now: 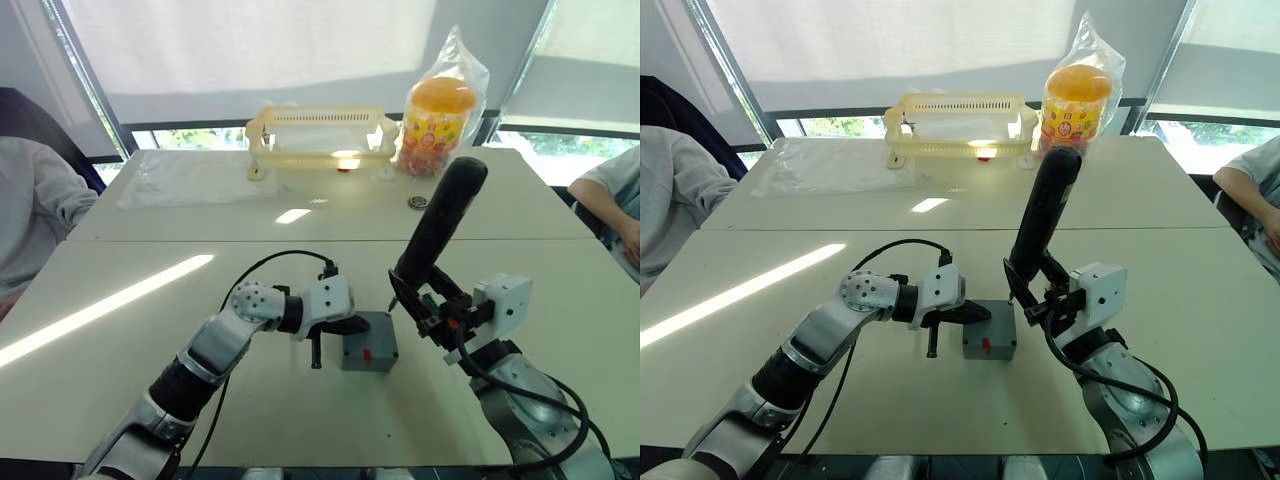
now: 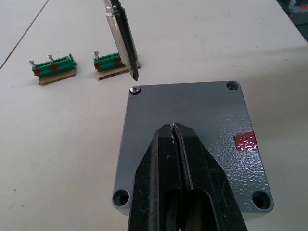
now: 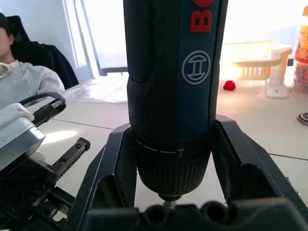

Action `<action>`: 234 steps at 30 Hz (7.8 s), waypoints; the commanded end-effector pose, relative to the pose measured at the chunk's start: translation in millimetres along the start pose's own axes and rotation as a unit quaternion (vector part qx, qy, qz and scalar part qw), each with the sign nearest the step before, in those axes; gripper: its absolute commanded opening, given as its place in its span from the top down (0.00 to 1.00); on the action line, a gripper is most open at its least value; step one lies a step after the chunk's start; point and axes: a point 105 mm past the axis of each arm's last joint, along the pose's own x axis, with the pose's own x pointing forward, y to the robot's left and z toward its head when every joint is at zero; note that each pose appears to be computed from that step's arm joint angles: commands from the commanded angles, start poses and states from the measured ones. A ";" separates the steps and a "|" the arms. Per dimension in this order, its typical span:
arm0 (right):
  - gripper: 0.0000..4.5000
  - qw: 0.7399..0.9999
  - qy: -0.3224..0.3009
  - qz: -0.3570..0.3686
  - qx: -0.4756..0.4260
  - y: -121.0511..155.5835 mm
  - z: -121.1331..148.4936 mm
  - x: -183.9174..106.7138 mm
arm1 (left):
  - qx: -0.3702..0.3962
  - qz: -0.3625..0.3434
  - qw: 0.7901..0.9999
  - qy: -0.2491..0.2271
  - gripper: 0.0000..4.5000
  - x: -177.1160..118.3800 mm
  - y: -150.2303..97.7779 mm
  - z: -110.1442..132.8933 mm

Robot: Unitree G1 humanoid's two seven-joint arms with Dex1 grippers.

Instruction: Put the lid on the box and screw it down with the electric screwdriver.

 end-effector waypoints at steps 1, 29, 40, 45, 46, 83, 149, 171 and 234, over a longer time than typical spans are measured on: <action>0.61 0.999 -0.036 0.002 -0.009 1.2 15.0 -1.0 | -0.036 -0.014 0.998 0.044 1.00 3.0 -9.2 -26.6; 0.61 0.999 -0.040 -0.005 -0.007 -2.0 12.2 2.7 | -0.039 -0.013 0.998 0.045 1.00 4.0 -9.5 -28.1; 0.61 0.999 -0.036 -0.004 -0.003 -1.9 7.3 2.0 | -0.041 -0.011 0.998 0.046 1.00 3.6 -9.8 -28.3; 0.61 0.999 -0.043 -0.004 -0.003 -1.1 11.8 2.9 | -0.041 -0.011 0.998 0.046 1.00 3.7 -9.9 -28.3; 0.61 0.999 -0.045 -0.004 -0.003 -1.0 12.6 2.8 | -0.041 -0.011 0.998 0.046 1.00 3.8 -9.9 -28.2; 0.61 0.999 0.040 0.000 -0.021 -7.2 -43.2 4.0 | -0.041 -0.013 0.998 0.045 1.00 4.5 -11.5 -28.1; 0.61 0.988 -0.022 0.107 0.113 -31.9 120.6 6.1 | -0.073 0.040 0.996 -0.021 1.00 11.1 8.3 -9.2; 0.61 0.814 0.531 -0.057 0.229 -159.8 -35.7 -77.3 | -0.075 0.065 0.994 -0.044 1.00 -37.4 -18.7 32.5; 0.01 0.897 0.330 0.271 0.115 54.6 -71.9 -60.5 | -0.054 0.109 0.992 0.037 1.00 5.2 37.9 -29.1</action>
